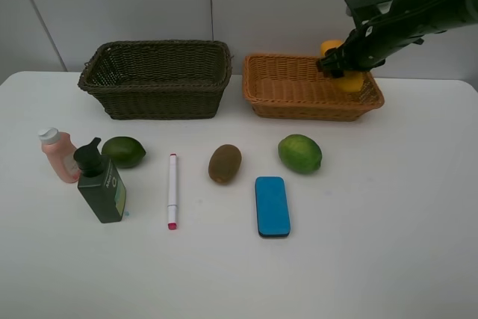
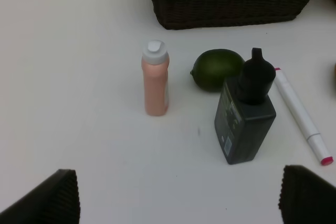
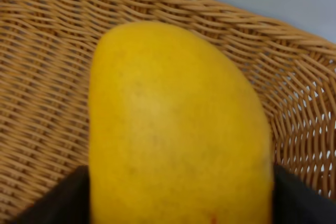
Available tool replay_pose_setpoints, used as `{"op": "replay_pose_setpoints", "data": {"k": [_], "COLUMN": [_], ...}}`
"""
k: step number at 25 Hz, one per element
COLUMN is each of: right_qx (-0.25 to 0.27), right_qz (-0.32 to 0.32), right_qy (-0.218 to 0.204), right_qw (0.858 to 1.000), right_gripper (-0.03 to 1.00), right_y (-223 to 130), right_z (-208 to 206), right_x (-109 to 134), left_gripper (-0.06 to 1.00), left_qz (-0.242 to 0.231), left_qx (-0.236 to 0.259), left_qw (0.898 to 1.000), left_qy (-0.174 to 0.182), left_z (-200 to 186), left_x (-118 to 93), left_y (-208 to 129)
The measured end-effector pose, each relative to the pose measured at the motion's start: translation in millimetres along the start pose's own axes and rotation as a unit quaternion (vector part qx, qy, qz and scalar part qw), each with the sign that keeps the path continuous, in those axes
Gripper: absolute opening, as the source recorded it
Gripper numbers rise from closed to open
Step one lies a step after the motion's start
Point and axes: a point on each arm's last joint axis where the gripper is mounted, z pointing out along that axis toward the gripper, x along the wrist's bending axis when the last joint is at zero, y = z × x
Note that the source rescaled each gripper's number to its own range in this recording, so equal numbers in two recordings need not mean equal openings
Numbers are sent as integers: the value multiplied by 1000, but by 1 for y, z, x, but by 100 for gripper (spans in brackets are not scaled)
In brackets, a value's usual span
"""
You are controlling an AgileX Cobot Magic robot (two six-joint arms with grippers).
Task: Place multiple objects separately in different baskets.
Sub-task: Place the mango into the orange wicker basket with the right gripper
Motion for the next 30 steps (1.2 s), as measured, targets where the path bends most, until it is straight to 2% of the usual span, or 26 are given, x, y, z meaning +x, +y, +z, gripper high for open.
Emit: {"op": "replay_pose_setpoints", "data": {"k": [1, 2, 5, 30], "right_qx": [0, 0, 3, 28], "right_qz": [0, 0, 0, 9], "right_qy": [0, 0, 0, 5], "right_qw": [1000, 1000, 1000, 1000], "right_gripper": [75, 83, 94, 96], "right_y": [0, 0, 0, -5], "right_z": [0, 0, 0, 0], "right_x": [0, 0, 0, 4], "left_gripper": [100, 100, 100, 100], "left_qz": [0, 0, 0, 0], "left_qx": [0, 0, 0, 0], "left_qw": [1000, 1000, 1000, 1000], "left_qy": [0, 0, 0, 0], "left_z": [0, 0, 0, 0], "left_x": [0, 0, 0, 0], "left_y": [0, 0, 0, 0]}}
